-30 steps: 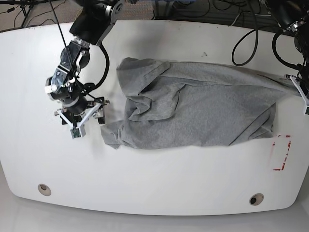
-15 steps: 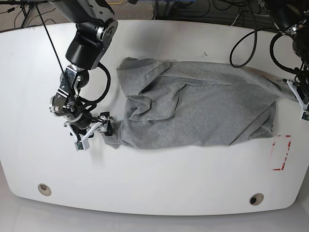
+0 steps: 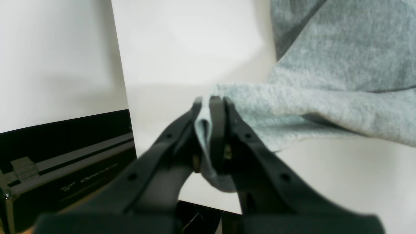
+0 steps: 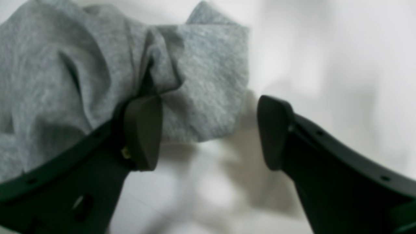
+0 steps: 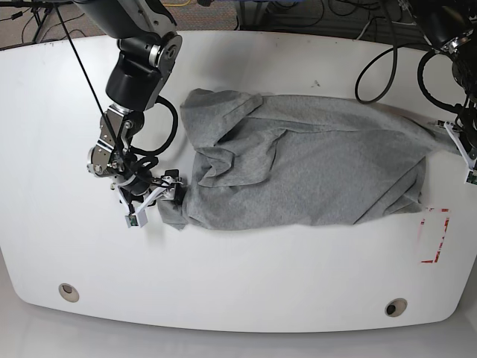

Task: Fold the T-shirt properly
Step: 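Lift the shirt with both grippers and swing it toward the robot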

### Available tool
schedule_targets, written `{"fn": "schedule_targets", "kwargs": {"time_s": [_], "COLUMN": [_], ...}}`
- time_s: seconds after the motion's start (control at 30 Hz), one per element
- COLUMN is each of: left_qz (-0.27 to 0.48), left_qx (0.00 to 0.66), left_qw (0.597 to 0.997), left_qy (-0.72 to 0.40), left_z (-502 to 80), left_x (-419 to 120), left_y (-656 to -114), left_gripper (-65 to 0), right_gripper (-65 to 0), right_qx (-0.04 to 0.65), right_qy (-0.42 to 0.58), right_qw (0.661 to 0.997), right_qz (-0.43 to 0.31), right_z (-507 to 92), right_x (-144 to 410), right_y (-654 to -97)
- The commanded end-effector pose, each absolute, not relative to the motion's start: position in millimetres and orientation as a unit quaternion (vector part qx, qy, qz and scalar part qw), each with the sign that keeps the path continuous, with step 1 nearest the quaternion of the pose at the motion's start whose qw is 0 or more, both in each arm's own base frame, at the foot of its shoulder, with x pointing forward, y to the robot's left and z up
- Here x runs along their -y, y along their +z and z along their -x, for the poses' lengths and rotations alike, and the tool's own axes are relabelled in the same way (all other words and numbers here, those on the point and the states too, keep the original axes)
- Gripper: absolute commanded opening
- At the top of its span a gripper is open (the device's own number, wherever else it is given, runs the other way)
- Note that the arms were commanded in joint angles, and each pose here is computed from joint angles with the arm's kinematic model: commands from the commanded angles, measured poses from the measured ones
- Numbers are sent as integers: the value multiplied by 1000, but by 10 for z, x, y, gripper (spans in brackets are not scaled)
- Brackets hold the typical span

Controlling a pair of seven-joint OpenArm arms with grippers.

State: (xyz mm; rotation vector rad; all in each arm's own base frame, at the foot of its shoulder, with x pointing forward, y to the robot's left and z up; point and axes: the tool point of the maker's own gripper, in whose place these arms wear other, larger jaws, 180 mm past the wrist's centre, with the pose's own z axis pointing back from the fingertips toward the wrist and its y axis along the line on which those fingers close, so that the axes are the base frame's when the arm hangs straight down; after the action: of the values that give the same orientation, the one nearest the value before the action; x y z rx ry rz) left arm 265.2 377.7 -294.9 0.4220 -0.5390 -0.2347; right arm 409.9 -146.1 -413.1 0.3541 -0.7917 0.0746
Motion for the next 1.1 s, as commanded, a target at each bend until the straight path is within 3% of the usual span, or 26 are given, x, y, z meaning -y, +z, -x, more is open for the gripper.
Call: {"fn": "schedule_targets", "kwargs": {"time_s": [0.0,0.13,0.27,0.4,0.6,1.07], "left_qz": [-220,-219,-211,-211,-209,-196], "left_qx": [283,283,284,294,305,434], "left_qw": [926,926,928,926,921,868], "left_qy": [-117,-116,-114,-110,-120,-138], "left_z": [-2722,-2727,-2730,-2797,-2896,-3522], "left_x": [-3821,-3817,-3759,-3753,-3690,-3435], "left_y": [-2796,-2796,-2848,-2792,-2749,-2171], "left_gripper": [-650,-650,-650,-650,-650,-650], "right_gripper": [-214,-260,-431,-648,-631,-650], "right_qx": [412,412,412,418,439,465], "right_qy": [39,38,38,41,47,100], "right_qw": [891,891,890,889,884,879], "right_qz": [-186,-189,-189,-185,-152,-21], "right_z": [-4255,-4255,-4256,-4304,-4351,-4505], "right_x": [1362,1342,1337,1368,1595,2346], "right_y": [-3952,-3953,-3951,-3894,-3716,-2924]}}
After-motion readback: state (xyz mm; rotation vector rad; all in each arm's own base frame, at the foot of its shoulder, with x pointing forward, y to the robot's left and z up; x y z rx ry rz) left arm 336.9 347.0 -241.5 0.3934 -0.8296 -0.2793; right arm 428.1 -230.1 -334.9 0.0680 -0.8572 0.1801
